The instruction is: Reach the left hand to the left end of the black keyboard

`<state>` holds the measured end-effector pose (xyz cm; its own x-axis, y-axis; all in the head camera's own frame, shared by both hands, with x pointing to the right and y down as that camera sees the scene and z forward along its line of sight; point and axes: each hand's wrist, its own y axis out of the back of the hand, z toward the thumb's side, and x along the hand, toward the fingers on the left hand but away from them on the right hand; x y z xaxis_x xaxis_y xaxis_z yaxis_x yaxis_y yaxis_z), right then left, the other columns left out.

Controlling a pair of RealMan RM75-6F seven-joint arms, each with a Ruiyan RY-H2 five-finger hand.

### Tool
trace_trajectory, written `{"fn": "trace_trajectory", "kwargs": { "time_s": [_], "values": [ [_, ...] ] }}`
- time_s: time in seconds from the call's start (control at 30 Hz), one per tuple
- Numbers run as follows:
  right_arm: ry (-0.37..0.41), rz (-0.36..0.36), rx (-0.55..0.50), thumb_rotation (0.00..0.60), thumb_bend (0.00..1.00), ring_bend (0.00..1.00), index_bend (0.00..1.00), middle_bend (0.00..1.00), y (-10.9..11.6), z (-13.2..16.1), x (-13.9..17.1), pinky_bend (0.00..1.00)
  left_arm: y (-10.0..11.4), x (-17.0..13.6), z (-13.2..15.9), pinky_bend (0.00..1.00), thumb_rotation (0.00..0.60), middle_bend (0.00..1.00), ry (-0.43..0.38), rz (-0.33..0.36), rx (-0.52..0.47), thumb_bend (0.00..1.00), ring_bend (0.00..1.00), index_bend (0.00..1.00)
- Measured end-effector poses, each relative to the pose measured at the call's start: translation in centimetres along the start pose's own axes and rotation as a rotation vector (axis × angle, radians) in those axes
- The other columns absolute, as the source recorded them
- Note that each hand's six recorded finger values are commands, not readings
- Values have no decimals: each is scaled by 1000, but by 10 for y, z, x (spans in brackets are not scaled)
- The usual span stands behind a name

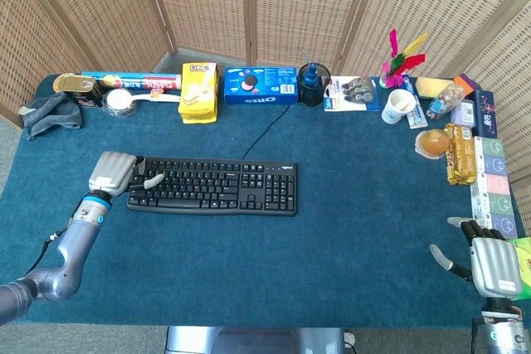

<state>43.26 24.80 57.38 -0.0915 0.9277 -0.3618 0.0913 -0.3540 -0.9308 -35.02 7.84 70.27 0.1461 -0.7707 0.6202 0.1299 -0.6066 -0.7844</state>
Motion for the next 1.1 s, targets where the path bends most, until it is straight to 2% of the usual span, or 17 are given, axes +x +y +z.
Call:
{"fn": "trace_trajectory", "kwargs": {
  "time_s": [0.77,0.97,1.1],
  "values": [
    [-20,8,8,0,274,451,308,367,-1,-5,1,402,-22,26,16,865,0,983,-8,-52,30,106,853,508],
    [-19,4,6,0,274,451,308,367,0,-5,1,399,-18,26,16,865,0,983,-8,-36,15,106,852,507],
    [-17,3,4,0,275,451,308,367,0,-4,2,399,-6,21,13,866,0,984,-9,8,-6,106,852,508]
  ]
}}
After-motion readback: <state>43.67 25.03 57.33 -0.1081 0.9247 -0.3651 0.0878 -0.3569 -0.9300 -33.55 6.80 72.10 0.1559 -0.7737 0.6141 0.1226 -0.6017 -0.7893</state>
